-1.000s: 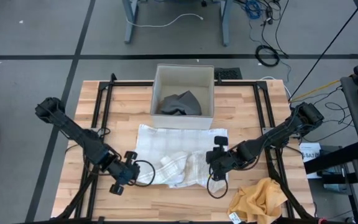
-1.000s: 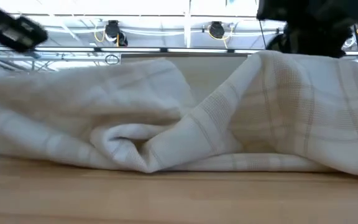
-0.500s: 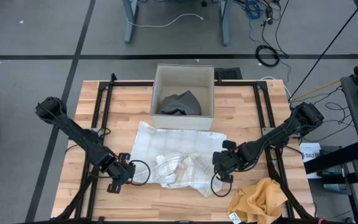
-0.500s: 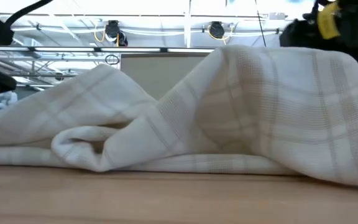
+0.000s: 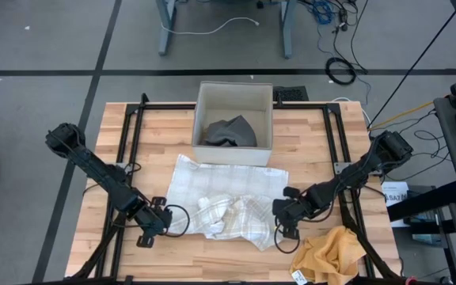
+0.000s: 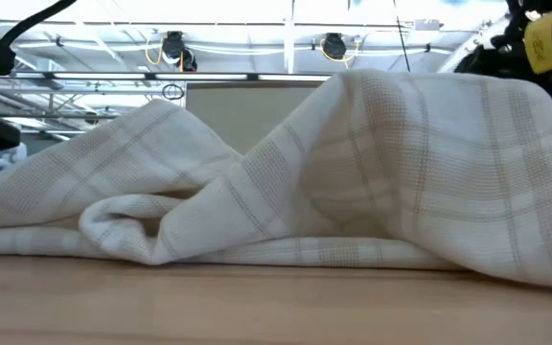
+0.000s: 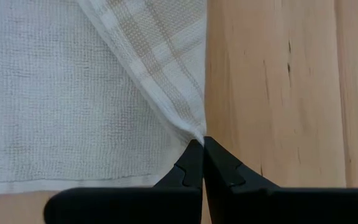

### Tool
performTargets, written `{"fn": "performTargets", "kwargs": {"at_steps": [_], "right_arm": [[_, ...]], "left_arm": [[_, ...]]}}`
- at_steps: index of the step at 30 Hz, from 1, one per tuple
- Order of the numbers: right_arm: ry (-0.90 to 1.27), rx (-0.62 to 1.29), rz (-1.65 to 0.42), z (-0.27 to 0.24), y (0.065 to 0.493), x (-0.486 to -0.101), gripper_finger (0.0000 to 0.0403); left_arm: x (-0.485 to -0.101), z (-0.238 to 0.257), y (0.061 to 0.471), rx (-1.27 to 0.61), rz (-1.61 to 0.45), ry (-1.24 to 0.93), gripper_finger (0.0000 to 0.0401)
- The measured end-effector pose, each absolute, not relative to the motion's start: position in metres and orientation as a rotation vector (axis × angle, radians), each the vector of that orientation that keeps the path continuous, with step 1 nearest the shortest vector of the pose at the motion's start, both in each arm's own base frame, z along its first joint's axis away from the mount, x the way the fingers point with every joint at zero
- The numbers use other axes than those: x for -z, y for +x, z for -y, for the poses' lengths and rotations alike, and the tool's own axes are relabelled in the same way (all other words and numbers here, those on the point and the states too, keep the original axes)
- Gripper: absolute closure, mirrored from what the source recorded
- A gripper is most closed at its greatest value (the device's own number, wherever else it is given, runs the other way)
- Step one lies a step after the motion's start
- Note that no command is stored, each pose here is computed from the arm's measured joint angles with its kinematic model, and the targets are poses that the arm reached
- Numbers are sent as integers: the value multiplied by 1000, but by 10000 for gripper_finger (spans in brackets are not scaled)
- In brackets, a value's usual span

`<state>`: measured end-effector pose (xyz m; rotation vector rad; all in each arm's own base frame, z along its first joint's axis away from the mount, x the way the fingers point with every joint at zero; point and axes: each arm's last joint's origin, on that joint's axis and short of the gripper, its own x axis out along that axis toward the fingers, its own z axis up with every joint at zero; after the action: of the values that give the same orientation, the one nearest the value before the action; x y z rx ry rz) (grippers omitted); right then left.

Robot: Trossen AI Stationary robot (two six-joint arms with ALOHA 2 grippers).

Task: Fold towel
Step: Fold the white patterned towel

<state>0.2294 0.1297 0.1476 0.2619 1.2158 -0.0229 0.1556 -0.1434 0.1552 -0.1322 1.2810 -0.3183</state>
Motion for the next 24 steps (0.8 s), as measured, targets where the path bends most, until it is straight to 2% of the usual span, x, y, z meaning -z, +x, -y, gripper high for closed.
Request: {"fn": "performTargets", "kwargs": {"at_steps": [16, 24], "right_arm": [[210, 85, -1430, -130, 207, -143, 299], [251, -46, -1264, -150, 225, -162, 308]], "left_arm": [[-155, 143, 154, 283, -1339, -231, 396], [-157, 147, 157, 307, -1294, -264, 302]]}}
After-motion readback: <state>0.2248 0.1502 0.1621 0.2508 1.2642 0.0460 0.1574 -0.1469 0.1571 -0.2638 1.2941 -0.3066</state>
